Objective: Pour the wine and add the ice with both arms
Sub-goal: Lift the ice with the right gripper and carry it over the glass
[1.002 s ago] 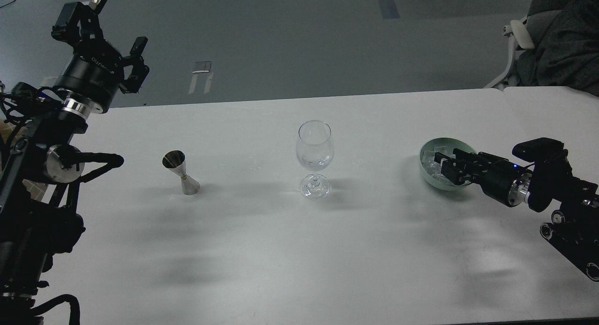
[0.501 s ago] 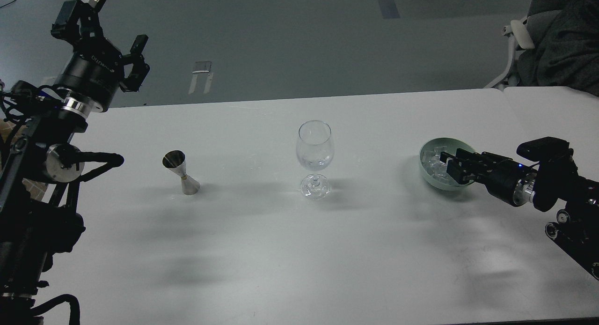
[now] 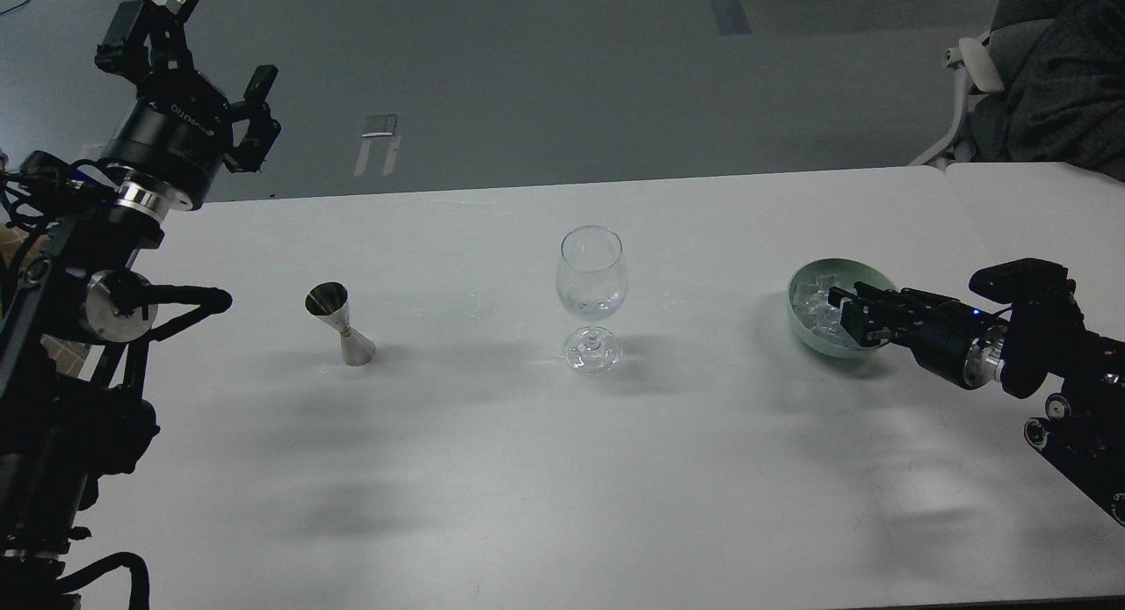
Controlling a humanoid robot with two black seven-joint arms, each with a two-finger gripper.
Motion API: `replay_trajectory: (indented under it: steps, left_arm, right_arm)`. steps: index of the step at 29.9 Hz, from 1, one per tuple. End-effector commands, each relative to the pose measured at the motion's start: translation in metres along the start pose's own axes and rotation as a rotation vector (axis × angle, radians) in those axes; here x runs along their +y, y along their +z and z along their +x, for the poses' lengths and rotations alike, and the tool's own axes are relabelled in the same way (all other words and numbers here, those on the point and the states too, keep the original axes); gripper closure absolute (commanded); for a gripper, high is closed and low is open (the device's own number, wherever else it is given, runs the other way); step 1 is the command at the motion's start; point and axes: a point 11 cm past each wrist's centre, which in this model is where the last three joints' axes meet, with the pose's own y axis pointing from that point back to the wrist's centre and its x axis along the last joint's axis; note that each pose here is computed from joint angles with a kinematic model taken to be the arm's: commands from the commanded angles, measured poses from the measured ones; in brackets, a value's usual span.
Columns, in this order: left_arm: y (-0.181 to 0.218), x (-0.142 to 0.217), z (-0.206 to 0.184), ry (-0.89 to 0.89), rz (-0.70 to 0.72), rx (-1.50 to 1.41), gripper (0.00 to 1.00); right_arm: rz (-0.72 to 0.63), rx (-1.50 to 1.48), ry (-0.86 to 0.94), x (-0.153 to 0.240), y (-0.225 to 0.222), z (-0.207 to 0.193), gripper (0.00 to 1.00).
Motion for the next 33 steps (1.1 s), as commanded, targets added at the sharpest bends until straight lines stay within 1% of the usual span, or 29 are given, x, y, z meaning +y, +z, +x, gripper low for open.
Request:
replay_trajectory:
  steps: [1, 2, 3, 4, 6, 8, 12, 15, 17, 18, 20, 21, 22, 24, 25, 26, 28, 29, 30, 31, 33]
  left_arm:
    - [0.0, 0.0, 0.0, 0.0, 0.0, -0.002, 0.03]
    - [0.0, 0.0, 0.0, 0.0, 0.0, -0.002, 0.03]
    - [0.001, 0.0, 0.0, 0.0, -0.002, -0.002, 0.03]
    - [0.0, 0.0, 0.0, 0.0, 0.0, -0.002, 0.03]
    - [0.001, 0.0, 0.001, 0.001, 0.0, -0.003, 0.03]
    - [0.001, 0.0, 0.001, 0.001, 0.0, -0.003, 0.03]
    - [0.0, 0.0, 0.0, 0.0, 0.0, -0.002, 0.03]
    - [0.001, 0.0, 0.0, 0.0, -0.002, -0.002, 0.03]
    - [0.001, 0.0, 0.0, 0.0, -0.002, -0.002, 0.03]
    - [0.001, 0.0, 0.0, 0.0, -0.002, -0.002, 0.03]
    - [0.002, -0.001, 0.0, -0.001, -0.003, -0.004, 0.03]
    - [0.002, -0.001, 0.0, -0.002, -0.004, -0.004, 0.03]
    - [0.003, -0.001, 0.0, -0.002, -0.006, -0.004, 0.03]
    - [0.003, -0.002, -0.001, -0.003, -0.007, -0.003, 0.03]
    - [0.003, -0.002, -0.001, -0.003, -0.007, -0.003, 0.03]
    - [0.004, -0.002, -0.001, -0.004, -0.008, -0.003, 0.03]
    - [0.004, -0.003, -0.002, -0.005, -0.01, -0.002, 0.03]
    - [0.004, -0.003, -0.002, -0.005, -0.01, -0.002, 0.03]
    - [0.004, -0.003, -0.002, -0.005, -0.01, -0.002, 0.03]
    - [0.004, -0.003, -0.002, -0.005, -0.01, -0.002, 0.03]
    - [0.004, -0.003, -0.002, -0.006, -0.011, -0.002, 0.03]
  right_arm:
    - [0.0, 0.0, 0.0, 0.0, 0.0, 0.0, 0.76]
    - [0.0, 0.001, 0.002, 0.0, 0.0, 0.001, 0.81]
    - [0.002, 0.001, 0.001, 0.0, 0.0, 0.001, 0.83]
    - [0.0, 0.001, 0.001, 0.0, 0.0, 0.001, 0.88]
    - [-0.002, 0.002, 0.002, 0.001, 0.001, 0.002, 0.93]
    - [-0.004, 0.005, 0.004, 0.002, 0.003, 0.003, 1.0]
    - [-0.019, 0.023, 0.014, 0.012, 0.011, 0.013, 1.0]
    - [-0.017, 0.062, 0.058, 0.029, 0.016, 0.041, 1.0]
    - [-0.017, 0.094, 0.103, 0.047, 0.02, 0.071, 1.0]
    - [-0.017, 0.094, 0.103, 0.047, 0.02, 0.071, 1.0]
    - [-0.007, 0.104, 0.129, 0.061, 0.018, 0.095, 1.0]
    - [0.007, 0.117, 0.155, 0.07, 0.014, 0.118, 1.0]
    - [0.031, 0.134, 0.176, 0.077, 0.005, 0.139, 1.0]
    - [0.053, 0.151, 0.191, 0.084, -0.004, 0.158, 1.0]
    - [0.074, 0.17, 0.211, 0.09, -0.013, 0.179, 1.0]
    - [0.088, 0.178, 0.225, 0.093, -0.019, 0.191, 1.0]
    - [0.15, 0.201, 0.254, 0.102, -0.046, 0.23, 1.0]
    - [0.164, 0.207, 0.259, 0.103, -0.052, 0.238, 1.0]
    - [0.187, 0.231, 0.27, 0.105, -0.065, 0.254, 1.0]
    - [0.187, 0.231, 0.27, 0.105, -0.065, 0.254, 1.0]
    - [0.231, 0.277, 0.273, 0.107, -0.089, 0.278, 1.0]
